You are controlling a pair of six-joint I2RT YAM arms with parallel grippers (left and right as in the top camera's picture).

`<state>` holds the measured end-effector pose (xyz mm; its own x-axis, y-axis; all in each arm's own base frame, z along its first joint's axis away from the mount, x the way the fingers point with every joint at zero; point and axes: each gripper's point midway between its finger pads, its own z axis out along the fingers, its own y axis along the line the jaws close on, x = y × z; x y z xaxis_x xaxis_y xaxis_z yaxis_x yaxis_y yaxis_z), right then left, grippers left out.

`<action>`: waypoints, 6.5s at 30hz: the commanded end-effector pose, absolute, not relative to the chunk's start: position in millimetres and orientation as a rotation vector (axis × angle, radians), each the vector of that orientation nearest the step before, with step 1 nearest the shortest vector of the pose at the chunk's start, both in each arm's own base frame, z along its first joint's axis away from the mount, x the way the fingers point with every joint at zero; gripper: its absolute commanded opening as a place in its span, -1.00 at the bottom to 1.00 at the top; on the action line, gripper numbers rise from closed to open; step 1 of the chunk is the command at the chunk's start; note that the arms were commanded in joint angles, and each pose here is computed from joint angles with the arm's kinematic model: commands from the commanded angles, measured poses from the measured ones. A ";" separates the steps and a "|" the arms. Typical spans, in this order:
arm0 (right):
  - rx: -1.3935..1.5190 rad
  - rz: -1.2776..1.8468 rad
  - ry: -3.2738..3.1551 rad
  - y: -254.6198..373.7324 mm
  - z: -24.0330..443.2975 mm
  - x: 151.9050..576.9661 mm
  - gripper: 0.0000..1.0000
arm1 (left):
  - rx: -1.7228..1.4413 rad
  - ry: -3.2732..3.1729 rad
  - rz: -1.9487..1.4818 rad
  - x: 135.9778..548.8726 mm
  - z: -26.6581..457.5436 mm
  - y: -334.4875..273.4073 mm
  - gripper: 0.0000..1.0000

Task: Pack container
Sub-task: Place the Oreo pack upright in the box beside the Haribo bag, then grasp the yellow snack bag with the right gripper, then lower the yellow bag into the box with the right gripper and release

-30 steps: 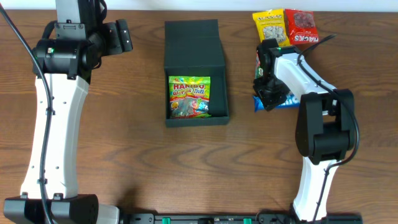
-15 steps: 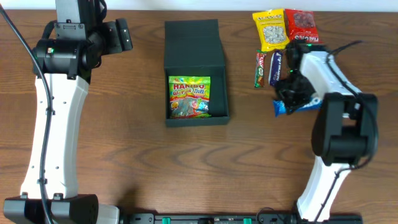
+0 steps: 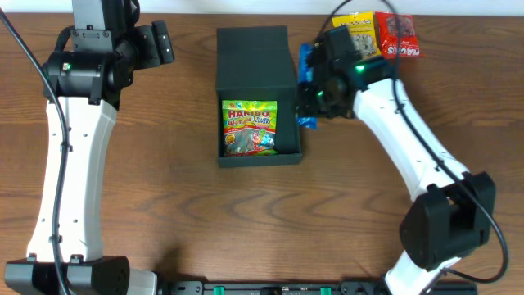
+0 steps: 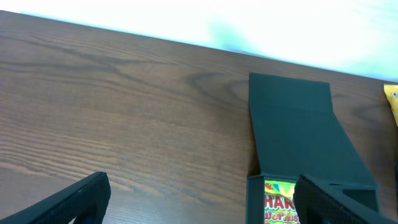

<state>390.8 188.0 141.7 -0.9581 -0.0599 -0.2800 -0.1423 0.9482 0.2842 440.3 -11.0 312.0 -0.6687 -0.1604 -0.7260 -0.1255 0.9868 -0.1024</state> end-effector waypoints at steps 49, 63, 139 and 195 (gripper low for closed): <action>0.306 -0.089 2.552 72.6 166.5 475.6 0.86 | -0.185 2.325 -0.044 435.3 310.9 -9.4 0.90; 0.151 0.082 2.383 25.8 128.7 598.5 0.96 | -0.185 2.325 -0.044 435.3 311.0 -9.5 0.90; 0.304 0.171 2.661 145.2 200.5 368.7 -0.97 | -0.158 2.312 -0.036 437.8 313.8 -9.7 0.90; -0.497 0.429 2.769 333.8 28.1 368.1 -0.98 | -0.160 2.345 -0.031 432.0 307.8 -9.3 0.90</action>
<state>378.6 329.6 41.2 -0.9028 -0.2146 -0.3728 -0.3116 0.9237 0.2229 434.7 -10.7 306.2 -0.6952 -0.1362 -0.7058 -0.1129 0.9904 -0.0799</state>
